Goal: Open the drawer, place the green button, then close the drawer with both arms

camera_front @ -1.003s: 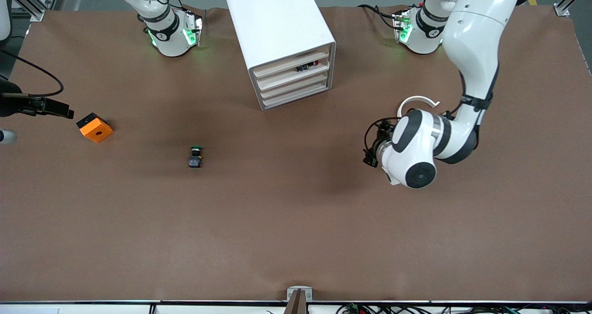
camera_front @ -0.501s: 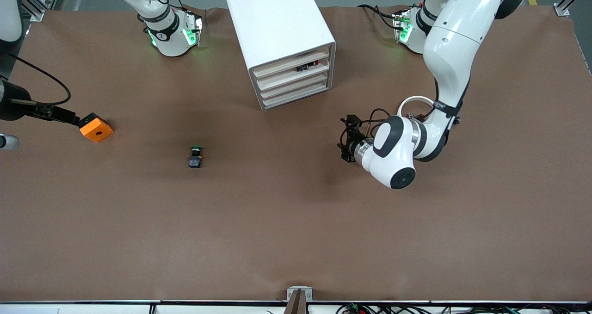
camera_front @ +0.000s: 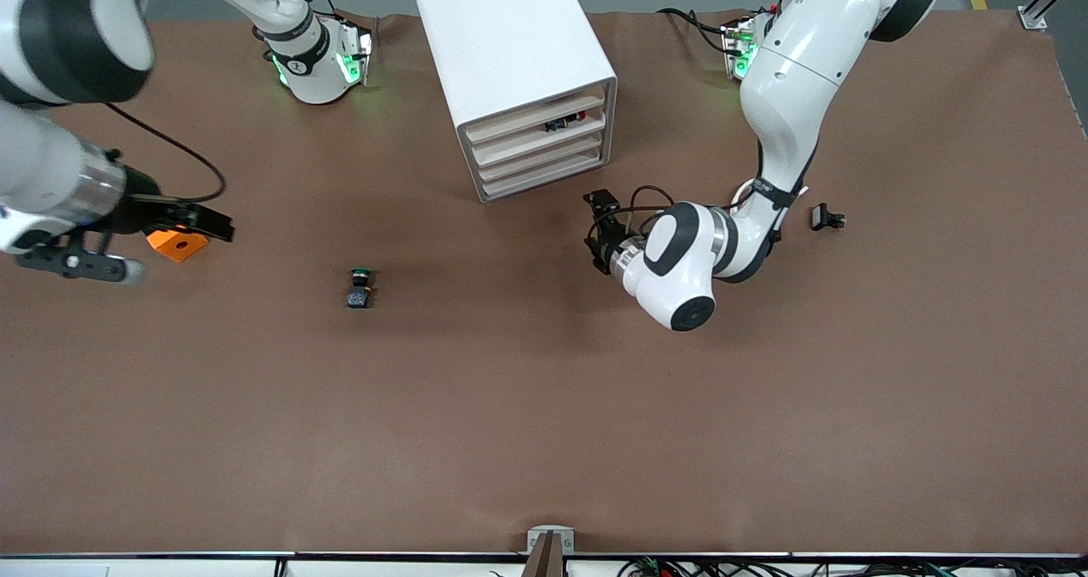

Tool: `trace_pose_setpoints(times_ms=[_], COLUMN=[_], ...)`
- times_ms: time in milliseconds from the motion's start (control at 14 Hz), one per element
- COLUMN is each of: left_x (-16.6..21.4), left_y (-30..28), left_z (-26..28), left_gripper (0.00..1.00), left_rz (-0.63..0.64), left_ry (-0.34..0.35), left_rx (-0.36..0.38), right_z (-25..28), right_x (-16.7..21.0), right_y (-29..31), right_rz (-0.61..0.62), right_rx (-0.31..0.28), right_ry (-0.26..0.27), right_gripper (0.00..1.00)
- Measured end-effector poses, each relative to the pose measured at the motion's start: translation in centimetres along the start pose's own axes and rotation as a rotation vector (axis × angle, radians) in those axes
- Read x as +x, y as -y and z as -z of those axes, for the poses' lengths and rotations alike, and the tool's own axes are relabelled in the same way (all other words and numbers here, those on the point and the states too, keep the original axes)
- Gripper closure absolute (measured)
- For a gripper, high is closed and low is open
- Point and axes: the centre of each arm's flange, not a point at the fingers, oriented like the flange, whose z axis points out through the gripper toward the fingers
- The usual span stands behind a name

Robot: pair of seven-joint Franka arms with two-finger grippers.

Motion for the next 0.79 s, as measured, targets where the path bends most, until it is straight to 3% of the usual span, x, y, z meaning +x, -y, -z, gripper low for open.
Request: trace_pose_setpoints(times_ms=[358,501,573,788], left_x=[-1.6,-1.9,-1.9,-2.0], left_y=[0.6,0.8,1.0,1.6], left_z=[-5.8,-7.4,-7.9,-9.3], left_gripper=[0.0,0.04,0.13,0.17], left_rz=[0.115,0.14,0.143,0.139], left_ry=[-0.015,-0.037,-0.046,-0.08], left_rx=[0.109,0.139,0.152,0.187], right_z=[-8.1,-11.9,-13.4,-17.5], right_x=[0.3,0.4,0.3,-0.4], right_y=[2.5,2.0,2.0,3.0], right_rz=[-0.092,-0.077,-0.059,0.012], right_rx=[0.011,0.023,0.028,0.038], right_ry=[-0.049,-0.083,-0.103,-0.153], right_gripper=[0.0,0.0,0.0,0.0])
